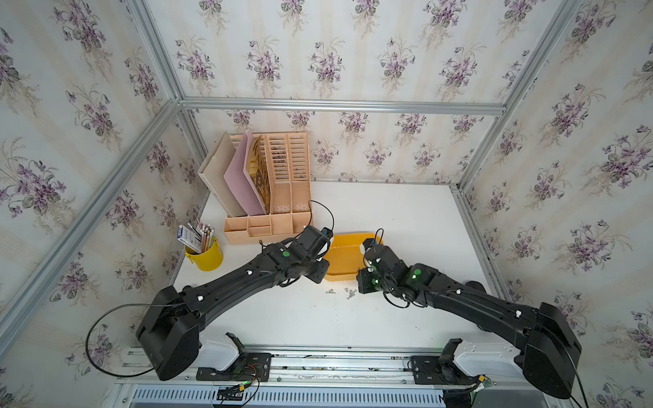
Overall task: Put the screws on the desktop into the storage box
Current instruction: Place the screw in the storage box, then pick up the screw from the center of the board.
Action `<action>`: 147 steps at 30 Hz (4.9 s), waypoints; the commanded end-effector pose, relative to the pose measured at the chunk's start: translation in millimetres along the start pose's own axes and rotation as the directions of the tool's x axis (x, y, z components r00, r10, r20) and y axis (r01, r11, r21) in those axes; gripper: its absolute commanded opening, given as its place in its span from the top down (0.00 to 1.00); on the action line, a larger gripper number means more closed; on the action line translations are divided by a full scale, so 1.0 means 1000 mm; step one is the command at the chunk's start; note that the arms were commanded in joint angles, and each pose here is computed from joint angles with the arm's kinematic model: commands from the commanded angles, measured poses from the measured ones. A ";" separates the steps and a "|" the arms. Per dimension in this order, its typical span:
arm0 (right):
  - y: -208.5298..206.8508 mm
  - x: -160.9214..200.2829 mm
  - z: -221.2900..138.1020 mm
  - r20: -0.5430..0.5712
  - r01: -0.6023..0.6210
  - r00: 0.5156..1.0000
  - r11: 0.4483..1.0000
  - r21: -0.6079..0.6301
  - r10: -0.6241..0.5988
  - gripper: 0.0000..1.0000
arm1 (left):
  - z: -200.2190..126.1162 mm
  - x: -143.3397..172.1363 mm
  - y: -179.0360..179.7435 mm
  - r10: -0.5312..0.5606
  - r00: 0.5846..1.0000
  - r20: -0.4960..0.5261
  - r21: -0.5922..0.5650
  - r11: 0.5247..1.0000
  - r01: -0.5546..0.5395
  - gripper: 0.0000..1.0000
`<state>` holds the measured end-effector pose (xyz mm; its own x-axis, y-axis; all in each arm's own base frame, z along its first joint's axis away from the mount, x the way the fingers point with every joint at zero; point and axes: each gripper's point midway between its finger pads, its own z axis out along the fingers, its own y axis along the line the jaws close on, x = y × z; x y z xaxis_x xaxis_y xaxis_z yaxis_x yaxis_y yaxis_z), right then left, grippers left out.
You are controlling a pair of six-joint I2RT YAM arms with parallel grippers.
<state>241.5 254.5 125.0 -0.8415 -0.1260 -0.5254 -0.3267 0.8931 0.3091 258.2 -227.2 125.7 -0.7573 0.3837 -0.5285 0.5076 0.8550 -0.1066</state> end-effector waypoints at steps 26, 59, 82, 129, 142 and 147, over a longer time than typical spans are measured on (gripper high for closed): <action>-0.049 -0.049 0.081 -0.053 0.053 0.997 0.999 -0.005 -0.053 0.79 | 0.043 0.071 -0.059 0.182 0.983 -0.028 0.070 0.981 -0.180 0.52; -0.045 -0.070 0.017 0.095 0.082 0.992 0.997 -0.010 -0.080 0.76 | 0.088 0.078 -0.040 0.264 0.956 -0.131 0.031 0.964 -0.262 0.44; -0.050 -0.067 0.001 0.130 0.081 0.988 0.997 -0.007 -0.080 0.76 | 0.092 0.087 -0.038 0.274 0.941 -0.198 0.037 0.962 -0.272 0.63; -0.060 -0.060 0.000 0.125 0.096 0.987 0.995 0.028 -0.098 0.75 | 0.092 0.097 -0.054 0.285 0.902 -0.324 0.084 0.958 -0.273 0.80; -0.059 -0.063 -0.007 0.144 0.095 0.985 0.995 0.033 -0.099 0.75 | 0.086 0.096 -0.056 0.281 0.901 -0.331 0.090 0.960 -0.266 0.95; -0.060 -0.063 -0.006 0.151 0.090 0.984 0.995 0.032 -0.094 0.75 | 0.076 0.078 -0.069 0.276 0.921 -0.275 0.133 0.960 -0.248 0.96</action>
<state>310.1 208.9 143.9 -0.7360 -0.1523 -0.6596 -0.3982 0.8854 0.2398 199.8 -279.1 19.4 -0.6659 0.6888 -0.2866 0.7285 0.6832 -0.0504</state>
